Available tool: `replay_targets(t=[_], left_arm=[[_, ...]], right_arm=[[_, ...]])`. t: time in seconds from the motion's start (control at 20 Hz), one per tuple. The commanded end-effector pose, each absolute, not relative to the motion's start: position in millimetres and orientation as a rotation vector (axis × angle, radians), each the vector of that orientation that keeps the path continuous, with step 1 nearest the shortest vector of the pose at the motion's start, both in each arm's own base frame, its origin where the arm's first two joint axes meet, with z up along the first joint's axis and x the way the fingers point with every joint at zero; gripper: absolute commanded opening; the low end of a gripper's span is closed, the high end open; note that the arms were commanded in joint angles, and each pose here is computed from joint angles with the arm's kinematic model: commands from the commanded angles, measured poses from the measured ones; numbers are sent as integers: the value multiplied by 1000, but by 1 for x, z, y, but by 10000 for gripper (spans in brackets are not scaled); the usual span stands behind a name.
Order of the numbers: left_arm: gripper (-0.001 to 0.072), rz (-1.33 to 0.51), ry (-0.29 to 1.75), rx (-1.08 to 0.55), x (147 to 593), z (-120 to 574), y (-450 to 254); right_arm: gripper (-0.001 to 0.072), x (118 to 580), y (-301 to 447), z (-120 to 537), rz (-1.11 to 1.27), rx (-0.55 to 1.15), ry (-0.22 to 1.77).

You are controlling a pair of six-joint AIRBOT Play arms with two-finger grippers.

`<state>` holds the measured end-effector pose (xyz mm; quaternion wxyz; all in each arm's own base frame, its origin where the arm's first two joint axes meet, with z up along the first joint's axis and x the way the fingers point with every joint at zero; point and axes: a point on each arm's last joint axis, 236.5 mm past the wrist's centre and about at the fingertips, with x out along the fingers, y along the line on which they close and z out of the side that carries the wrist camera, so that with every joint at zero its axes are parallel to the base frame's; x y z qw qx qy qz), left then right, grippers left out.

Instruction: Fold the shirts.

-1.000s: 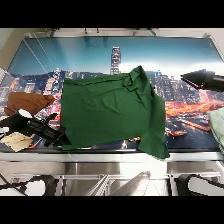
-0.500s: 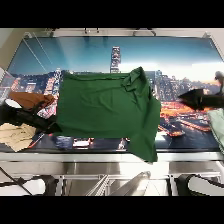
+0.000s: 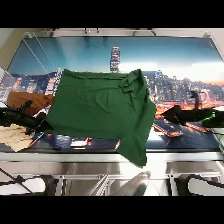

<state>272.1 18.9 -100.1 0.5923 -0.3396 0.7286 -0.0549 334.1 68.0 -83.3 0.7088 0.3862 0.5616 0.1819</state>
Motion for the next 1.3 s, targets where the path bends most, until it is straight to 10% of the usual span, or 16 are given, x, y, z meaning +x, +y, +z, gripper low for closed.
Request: replay_targets(t=[0.0, 0.45, 0.55, 0.6, 0.9, 1.25], left_arm=[[24, -141, 1693, -778, 271, -100, 21], [24, -168, 1695, -760, 270, -99, 20], [24, -180, 1692, -757, 270, -98, 19], [24, -212, 1683, -764, 272, -94, 15], [23, -757, 1016, -903, 355, 118, -33], [23, -1007, 249, -580, 286, 401, -54]], right_arm=[[367, 353, 87, -102, 392, 813, 1278], [352, 373, 115, -127, 416, 834, 1372], [47, 368, 129, -124, 467, 812, 1393], [20, 367, 135, -114, 520, 811, 1388], [20, 400, 103, 120, 768, 871, 791], [20, 301, 39, 392, 570, 444, 2]])
